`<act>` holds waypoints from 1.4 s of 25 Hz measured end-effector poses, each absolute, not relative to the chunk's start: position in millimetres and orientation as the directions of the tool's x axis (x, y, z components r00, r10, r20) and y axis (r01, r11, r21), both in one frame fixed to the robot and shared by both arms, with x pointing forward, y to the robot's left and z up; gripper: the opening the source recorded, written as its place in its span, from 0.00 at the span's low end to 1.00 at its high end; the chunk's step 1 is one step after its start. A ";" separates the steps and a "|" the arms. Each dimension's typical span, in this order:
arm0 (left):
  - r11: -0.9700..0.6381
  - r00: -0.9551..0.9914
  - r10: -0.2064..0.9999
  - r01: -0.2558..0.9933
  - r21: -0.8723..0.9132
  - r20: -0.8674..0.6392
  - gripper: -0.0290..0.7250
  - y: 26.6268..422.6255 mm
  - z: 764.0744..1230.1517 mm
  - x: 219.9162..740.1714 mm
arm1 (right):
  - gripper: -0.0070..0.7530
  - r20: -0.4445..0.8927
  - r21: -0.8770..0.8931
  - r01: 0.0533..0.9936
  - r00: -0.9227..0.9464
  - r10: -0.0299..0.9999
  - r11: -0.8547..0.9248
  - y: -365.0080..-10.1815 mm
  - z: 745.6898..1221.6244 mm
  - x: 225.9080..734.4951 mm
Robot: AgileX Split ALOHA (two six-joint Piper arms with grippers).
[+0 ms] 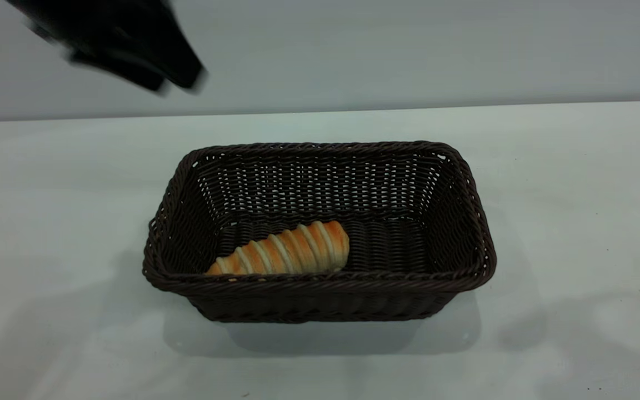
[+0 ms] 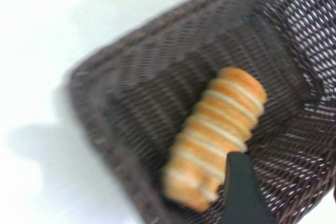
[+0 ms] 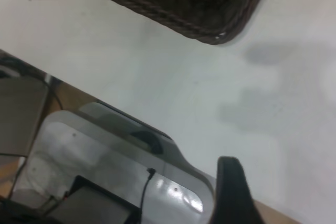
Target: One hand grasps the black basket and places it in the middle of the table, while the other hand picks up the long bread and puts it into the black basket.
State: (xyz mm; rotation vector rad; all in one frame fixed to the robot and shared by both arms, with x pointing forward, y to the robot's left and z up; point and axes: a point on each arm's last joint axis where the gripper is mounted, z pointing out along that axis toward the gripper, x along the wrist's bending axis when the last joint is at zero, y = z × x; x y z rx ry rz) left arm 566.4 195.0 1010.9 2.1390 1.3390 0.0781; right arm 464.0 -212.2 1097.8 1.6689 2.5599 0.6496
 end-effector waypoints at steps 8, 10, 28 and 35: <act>-0.210 0.313 0.948 0.747 0.631 -0.055 0.63 239.4 1112.8 501.1 | 0.67 0.131 0.419 0.840 -0.432 0.892 0.345 -223.9 1119.5 442.9; -0.224 0.288 0.958 0.728 0.648 0.008 0.63 249.1 1130.6 480.7 | 0.67 0.118 0.447 0.825 -0.437 0.891 0.345 -227.7 1128.9 431.4; -0.250 0.246 0.965 0.780 0.574 0.086 0.63 283.5 1145.4 349.6 | 0.67 0.039 0.655 0.669 -0.495 0.868 0.352 -262.8 1127.8 303.1; -0.250 0.246 0.965 0.780 0.574 0.086 0.63 290.2 1103.2 314.7 | 0.67 0.005 0.684 0.626 -0.517 0.856 0.374 -273.0 1087.2 266.7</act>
